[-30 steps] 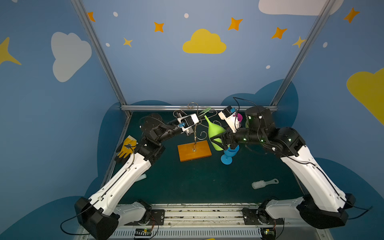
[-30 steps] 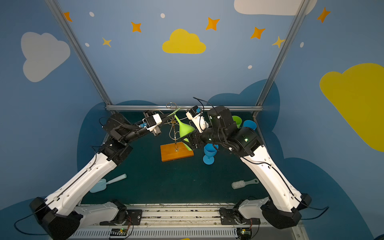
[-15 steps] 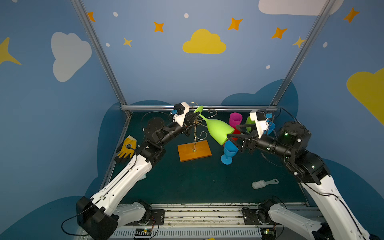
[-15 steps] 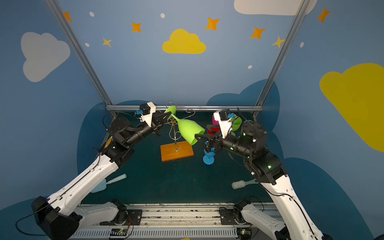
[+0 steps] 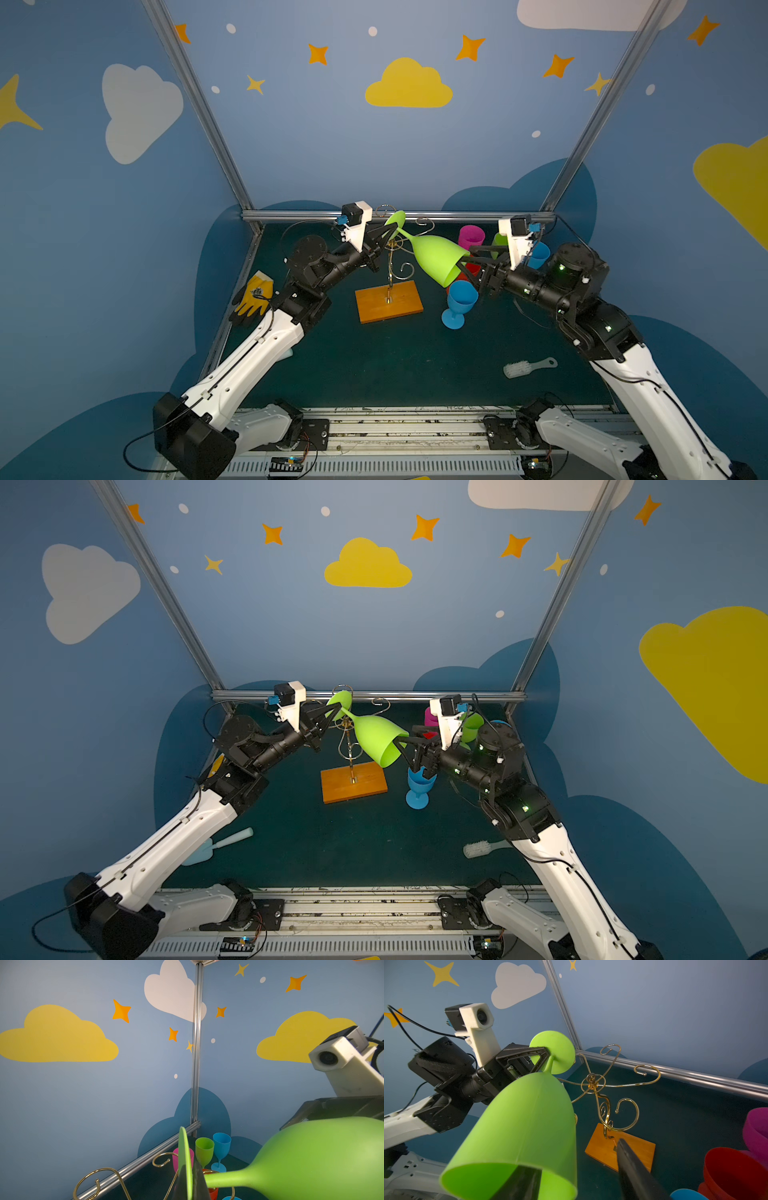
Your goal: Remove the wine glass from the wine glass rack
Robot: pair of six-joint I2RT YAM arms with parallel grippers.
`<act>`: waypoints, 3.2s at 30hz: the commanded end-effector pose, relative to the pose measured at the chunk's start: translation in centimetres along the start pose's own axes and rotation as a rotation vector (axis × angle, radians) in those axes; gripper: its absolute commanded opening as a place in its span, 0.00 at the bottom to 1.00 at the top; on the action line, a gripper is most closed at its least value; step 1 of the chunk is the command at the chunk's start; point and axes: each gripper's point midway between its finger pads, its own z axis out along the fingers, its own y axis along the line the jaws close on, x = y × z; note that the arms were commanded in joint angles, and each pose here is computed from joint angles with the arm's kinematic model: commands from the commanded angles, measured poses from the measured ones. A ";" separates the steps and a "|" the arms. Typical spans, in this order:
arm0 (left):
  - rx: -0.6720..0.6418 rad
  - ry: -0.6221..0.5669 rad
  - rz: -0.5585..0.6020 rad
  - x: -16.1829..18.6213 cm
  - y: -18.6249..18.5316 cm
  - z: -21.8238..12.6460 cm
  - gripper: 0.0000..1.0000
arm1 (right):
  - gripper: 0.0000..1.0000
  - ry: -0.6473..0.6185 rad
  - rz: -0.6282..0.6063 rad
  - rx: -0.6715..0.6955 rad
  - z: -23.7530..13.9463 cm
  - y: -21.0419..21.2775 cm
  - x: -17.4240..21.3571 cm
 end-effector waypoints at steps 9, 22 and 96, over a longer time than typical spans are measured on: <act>-0.007 -0.062 0.024 -2.0 0.0 -0.9 0.25 | 0.00 -0.044 -0.018 -0.033 -0.4 1.2 -1.9; -0.268 -0.140 0.091 -4.8 5.2 -5.6 0.99 | 0.00 -0.022 -0.146 0.089 -6.4 1.8 -3.1; -0.732 -0.245 0.022 -2.8 16.5 -18.5 1.00 | 0.24 0.934 0.053 0.570 -2.9 -7.2 24.8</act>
